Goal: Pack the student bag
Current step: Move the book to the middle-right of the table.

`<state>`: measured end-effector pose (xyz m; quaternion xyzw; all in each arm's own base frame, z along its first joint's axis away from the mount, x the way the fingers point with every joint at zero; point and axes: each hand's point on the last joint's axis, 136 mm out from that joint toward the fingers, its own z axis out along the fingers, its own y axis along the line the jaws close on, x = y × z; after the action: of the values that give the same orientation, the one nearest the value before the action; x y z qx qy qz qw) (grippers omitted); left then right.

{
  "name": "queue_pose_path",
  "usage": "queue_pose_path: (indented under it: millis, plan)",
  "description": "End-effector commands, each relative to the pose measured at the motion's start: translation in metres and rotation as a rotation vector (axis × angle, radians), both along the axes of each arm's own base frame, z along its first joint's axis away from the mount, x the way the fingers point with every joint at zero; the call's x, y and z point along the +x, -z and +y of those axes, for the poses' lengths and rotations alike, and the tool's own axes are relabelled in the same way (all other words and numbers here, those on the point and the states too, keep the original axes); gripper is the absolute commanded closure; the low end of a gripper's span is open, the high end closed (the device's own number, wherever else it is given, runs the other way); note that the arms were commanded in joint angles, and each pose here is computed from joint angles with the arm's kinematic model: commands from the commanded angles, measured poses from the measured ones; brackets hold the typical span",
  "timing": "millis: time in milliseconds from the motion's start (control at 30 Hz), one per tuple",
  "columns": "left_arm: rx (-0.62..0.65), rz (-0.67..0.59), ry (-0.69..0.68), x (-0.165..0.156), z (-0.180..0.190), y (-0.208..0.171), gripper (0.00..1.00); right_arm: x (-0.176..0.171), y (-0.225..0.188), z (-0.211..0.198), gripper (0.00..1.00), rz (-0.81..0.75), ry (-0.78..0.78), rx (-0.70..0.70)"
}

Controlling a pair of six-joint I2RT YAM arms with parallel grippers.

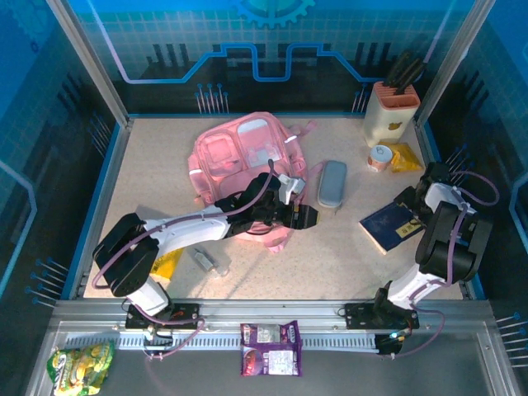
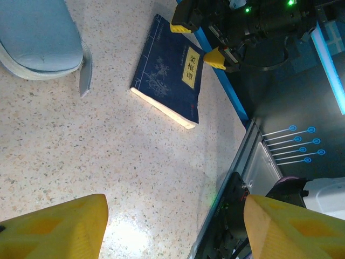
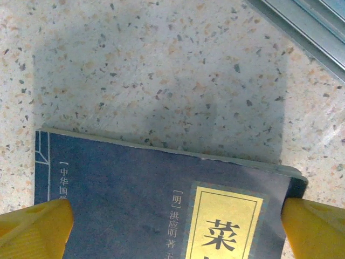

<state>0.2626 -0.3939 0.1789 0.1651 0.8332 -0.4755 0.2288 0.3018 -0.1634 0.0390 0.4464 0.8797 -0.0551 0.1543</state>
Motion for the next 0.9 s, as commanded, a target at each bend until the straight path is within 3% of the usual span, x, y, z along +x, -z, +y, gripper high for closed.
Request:
queue_pose_path:
  millis: [0,400,600,700,867]
  plan:
    - [-0.021,-0.002,-0.023,0.006,-0.004,-0.007,0.32,0.004,0.007,0.012,0.0,0.059,-0.083,0.021]
    - [-0.02,0.017,-0.057,0.007,0.0,-0.003,0.32,0.014,0.011,0.086,0.01,0.101,-0.31,0.094]
    - [-0.016,0.034,-0.088,0.007,0.005,0.001,0.32,-0.003,0.005,0.131,0.02,0.105,-0.417,0.113]
    - [-0.036,0.052,-0.122,0.008,0.008,0.0,0.32,-0.009,0.003,0.158,0.04,0.065,-0.479,0.188]
    - [-0.093,0.097,-0.143,0.001,0.003,0.0,0.33,-0.02,-0.007,0.178,0.04,0.085,-0.58,0.154]
